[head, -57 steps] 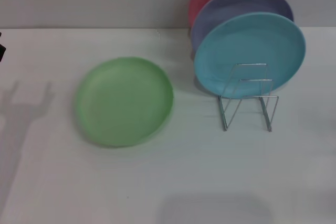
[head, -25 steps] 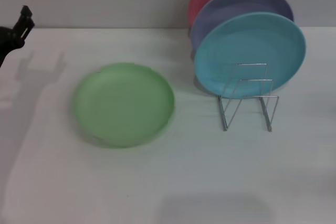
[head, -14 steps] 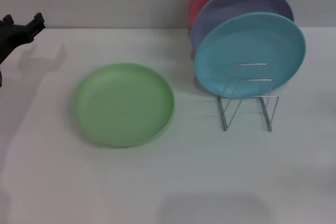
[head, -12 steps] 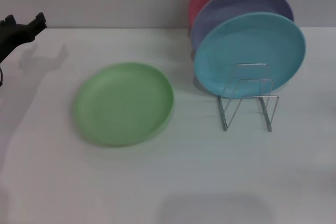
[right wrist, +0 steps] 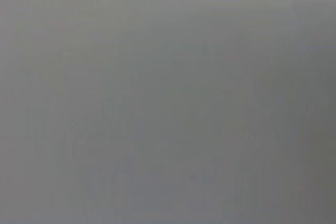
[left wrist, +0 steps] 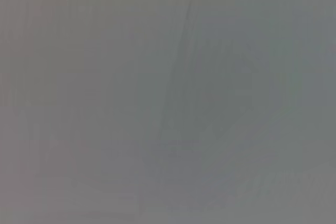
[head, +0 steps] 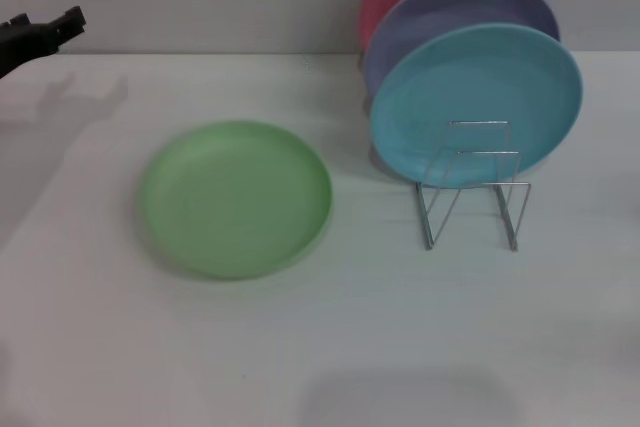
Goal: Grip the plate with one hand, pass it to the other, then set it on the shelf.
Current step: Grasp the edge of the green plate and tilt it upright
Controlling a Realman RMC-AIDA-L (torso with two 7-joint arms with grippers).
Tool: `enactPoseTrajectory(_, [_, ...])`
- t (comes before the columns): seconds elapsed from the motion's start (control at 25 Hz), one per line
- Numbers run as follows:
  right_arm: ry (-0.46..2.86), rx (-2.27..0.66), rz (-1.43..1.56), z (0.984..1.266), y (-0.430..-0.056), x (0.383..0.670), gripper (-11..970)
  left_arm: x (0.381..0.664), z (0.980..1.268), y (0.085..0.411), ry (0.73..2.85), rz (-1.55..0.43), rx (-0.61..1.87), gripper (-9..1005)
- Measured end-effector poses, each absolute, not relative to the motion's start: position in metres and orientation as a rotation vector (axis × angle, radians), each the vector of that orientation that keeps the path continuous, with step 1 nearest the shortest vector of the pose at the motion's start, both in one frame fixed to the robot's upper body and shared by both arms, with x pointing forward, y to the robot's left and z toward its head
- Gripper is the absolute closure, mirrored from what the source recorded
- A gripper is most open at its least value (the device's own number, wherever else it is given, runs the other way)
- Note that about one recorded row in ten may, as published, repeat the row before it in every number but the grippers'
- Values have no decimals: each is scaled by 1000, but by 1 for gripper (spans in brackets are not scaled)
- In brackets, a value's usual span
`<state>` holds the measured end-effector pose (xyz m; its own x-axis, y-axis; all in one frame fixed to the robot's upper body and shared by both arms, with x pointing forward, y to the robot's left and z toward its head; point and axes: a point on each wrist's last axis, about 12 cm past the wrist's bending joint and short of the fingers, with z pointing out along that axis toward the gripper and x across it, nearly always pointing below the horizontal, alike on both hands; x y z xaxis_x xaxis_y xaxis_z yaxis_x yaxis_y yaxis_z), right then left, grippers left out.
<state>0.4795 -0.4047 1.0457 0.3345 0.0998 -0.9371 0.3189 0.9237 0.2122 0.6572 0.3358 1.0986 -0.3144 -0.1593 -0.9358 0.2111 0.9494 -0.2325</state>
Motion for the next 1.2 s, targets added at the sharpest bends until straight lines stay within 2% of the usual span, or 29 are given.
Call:
enactPoseTrajectory(0.2, [1231,392,-147,1046,-405,480,199,644,1101,347,1734,-385,46,184])
enactPoseTrajectory(0.44, [1238,394,-144,1046,-404,483,199,611,1094,351,1507,-300,60,186])
enactPoseTrajectory(0.64, [1244,385,-134,1047,-402,487,199,580,1083,352,1359,-151,-1,187])
enactPoseTrajectory(0.76, [1251,379,-128,1048,-401,492,199,576,1081,352,1338,-109,-13,188])
enactPoseTrajectory(0.8, [1252,376,-128,1048,-400,494,199,567,1078,349,1291,39,-93,188])
enactPoseTrajectory(0.92, [1256,364,-132,1049,-398,498,199,562,1080,347,1322,126,-155,189])
enactPoseTrajectory(1.2, [1260,337,-148,1052,-394,506,199,556,1108,345,1473,49,-159,191])
